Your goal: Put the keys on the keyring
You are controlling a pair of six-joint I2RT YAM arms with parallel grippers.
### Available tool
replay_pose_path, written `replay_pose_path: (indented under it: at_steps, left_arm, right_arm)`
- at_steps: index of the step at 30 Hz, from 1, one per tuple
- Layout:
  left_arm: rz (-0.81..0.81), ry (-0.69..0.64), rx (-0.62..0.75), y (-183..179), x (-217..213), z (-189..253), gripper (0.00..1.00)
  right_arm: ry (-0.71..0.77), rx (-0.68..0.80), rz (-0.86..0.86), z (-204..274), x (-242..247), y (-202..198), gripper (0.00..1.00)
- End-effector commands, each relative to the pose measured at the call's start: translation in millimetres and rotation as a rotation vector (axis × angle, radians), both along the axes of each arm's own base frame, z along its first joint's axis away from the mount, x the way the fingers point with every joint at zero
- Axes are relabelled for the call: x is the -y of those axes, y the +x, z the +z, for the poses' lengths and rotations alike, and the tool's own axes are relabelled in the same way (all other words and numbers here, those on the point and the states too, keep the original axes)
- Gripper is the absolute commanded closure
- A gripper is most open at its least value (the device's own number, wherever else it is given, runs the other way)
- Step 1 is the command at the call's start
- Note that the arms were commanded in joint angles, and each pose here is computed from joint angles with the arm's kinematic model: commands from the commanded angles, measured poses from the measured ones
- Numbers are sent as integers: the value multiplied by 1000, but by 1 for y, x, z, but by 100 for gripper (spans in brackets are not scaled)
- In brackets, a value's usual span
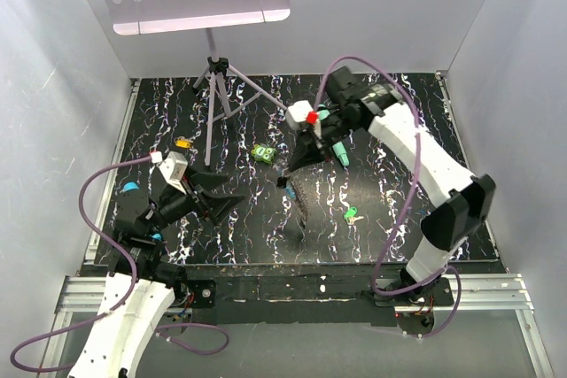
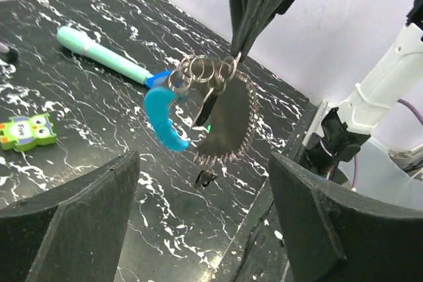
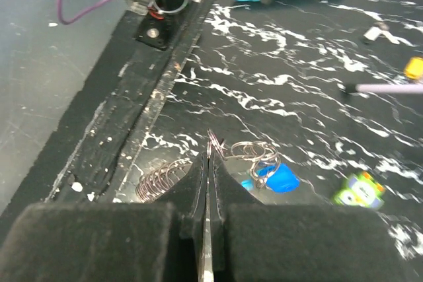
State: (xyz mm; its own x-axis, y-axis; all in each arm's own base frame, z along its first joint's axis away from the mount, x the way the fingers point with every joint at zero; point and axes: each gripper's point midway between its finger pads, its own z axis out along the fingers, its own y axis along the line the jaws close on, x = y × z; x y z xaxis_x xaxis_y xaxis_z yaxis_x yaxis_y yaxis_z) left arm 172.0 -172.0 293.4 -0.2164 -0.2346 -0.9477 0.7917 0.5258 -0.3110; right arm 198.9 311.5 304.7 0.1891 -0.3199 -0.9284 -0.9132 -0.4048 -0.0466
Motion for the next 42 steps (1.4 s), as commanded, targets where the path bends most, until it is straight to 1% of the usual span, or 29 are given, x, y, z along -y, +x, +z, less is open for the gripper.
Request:
replay_pose_path:
  at_steps: [1,3,7,10,16,18,23,26,29,30,31,33,34,36,37,39,41,42]
  left_arm:
    - [-44,-73,-74,-6,6,-9,26]
    - [-36,-85,-87,-5,6,-12,31]
    - [-25,-87,-99,-2,5,-18,34]
    - [-38,-58,-81,-2,6,-22,39]
    - [-77,-26,-52,-4,11,-21,41]
    - [-98,-32,-22,-4,15,-15,44]
    - [-143,-23,-38,-4,32,-18,49]
    - [-133,19,-45,0,42,-26,50]
    - [-81,60,-59,11,44,-33,50]
    - [-66,63,-57,14,43,-33,52]
    - [-48,82,-83,15,40,-40,53]
    - [-22,84,-81,18,37,-41,58]
    - [-20,78,-80,17,36,-39,60]
    - [-52,58,-54,9,37,-31,63]
    - [-93,44,-36,1,40,-26,65]
    - [-170,10,5,-14,45,-17,64]
    - [-257,-13,38,-29,51,-13,58]
    - [-269,-19,45,-30,51,-13,54]
  right_arm:
    - [65,-29,153,11,-31,-29,99]
    - [59,-47,185,6,-41,-35,99]
    - [49,-72,224,0,-53,-43,99]
    - [44,-89,227,-4,-57,-43,99]
    - [31,-106,220,-9,-60,-41,99]
    - [24,-110,215,-11,-61,-40,99]
    - [16,-119,208,-12,-62,-39,99]
    - [14,-121,206,-14,-61,-39,99]
    - [12,-123,205,-14,-60,-40,99]
    - [12,-123,205,-14,-59,-41,99]
    - [10,-124,204,-15,-59,-41,99]
    - [9,-125,203,-16,-58,-41,99]
    - [7,-125,203,-16,-58,-42,99]
    - [2,-125,195,-17,-58,-41,99]
    - [-2,-127,192,-18,-58,-41,99]
    - [-6,-125,186,-18,-58,-40,99]
    - [-8,-125,181,-18,-57,-39,99]
    - [-9,-129,182,-18,-57,-40,99]
